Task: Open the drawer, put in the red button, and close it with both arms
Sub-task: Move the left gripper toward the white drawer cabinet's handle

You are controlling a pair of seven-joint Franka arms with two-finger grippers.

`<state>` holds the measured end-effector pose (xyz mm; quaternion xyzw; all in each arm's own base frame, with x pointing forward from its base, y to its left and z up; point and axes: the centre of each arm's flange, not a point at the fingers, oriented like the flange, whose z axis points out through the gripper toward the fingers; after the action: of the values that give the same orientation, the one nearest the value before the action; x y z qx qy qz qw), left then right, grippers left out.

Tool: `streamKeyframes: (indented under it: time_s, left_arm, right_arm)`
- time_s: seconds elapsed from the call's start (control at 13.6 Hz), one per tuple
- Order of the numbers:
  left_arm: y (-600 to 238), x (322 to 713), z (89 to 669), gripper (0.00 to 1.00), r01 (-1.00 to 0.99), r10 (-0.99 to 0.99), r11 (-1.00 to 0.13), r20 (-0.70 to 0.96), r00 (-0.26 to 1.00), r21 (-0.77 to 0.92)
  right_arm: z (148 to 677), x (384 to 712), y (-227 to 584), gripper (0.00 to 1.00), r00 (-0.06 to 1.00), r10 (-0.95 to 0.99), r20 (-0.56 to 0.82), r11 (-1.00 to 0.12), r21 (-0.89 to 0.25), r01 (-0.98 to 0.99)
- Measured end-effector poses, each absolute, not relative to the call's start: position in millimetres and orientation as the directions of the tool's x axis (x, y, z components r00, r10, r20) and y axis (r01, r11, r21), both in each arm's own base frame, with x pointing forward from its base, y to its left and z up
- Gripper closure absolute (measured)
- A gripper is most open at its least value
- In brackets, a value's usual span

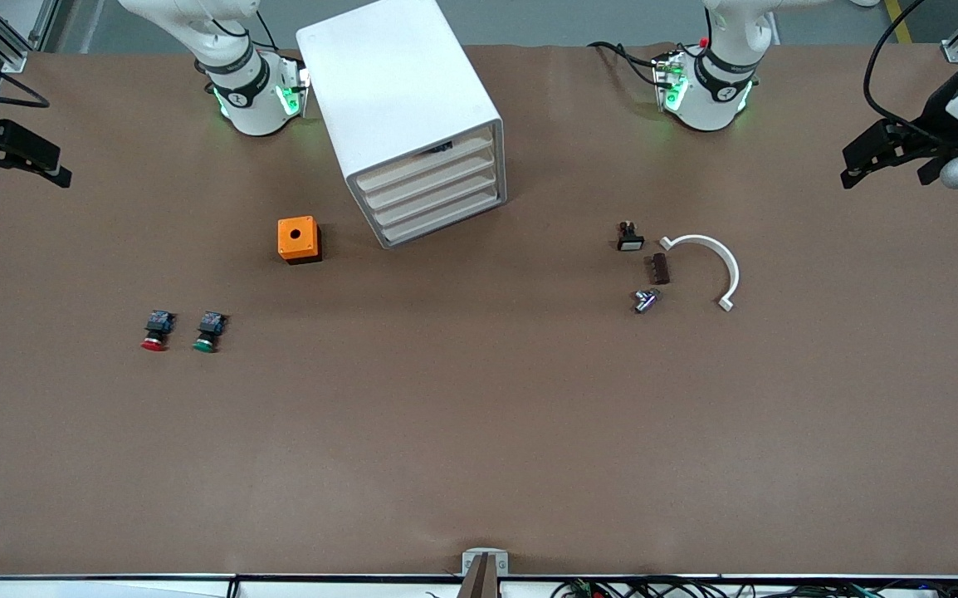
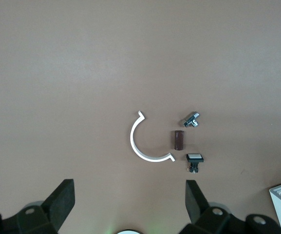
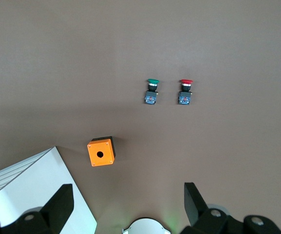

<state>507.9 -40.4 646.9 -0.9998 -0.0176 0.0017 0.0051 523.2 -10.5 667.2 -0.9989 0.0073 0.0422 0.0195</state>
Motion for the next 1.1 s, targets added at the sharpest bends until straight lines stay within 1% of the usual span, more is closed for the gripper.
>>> streamKeyframes:
  time_s: [0.37,0.73,0.88,1.1]
  left_arm:
    - [-36,513,638,0.00,0.043,0.043,-0.999,-0.022,0.999,-0.009]
    - [-35,551,564,0.00,0.066,0.066,-0.998,-0.150,0.986,-0.008]
    - [-44,567,535,0.00,0.141,0.142,-0.990,-0.173,0.975,-0.017]
    - [-79,586,491,0.00,0.339,0.342,-0.939,-0.189,0.920,-0.051]
  right_arm:
    - [667,523,-7,0.00,0.996,-0.007,-0.085,-0.999,-0.038,-0.010]
    - [668,523,0,0.00,0.994,-0.063,-0.086,-0.997,-0.032,-0.066]
    - [669,523,4,0.00,0.994,-0.070,-0.084,-0.997,-0.031,-0.072]
    - [670,523,4,0.00,0.994,-0.071,-0.081,-0.997,-0.031,-0.073]
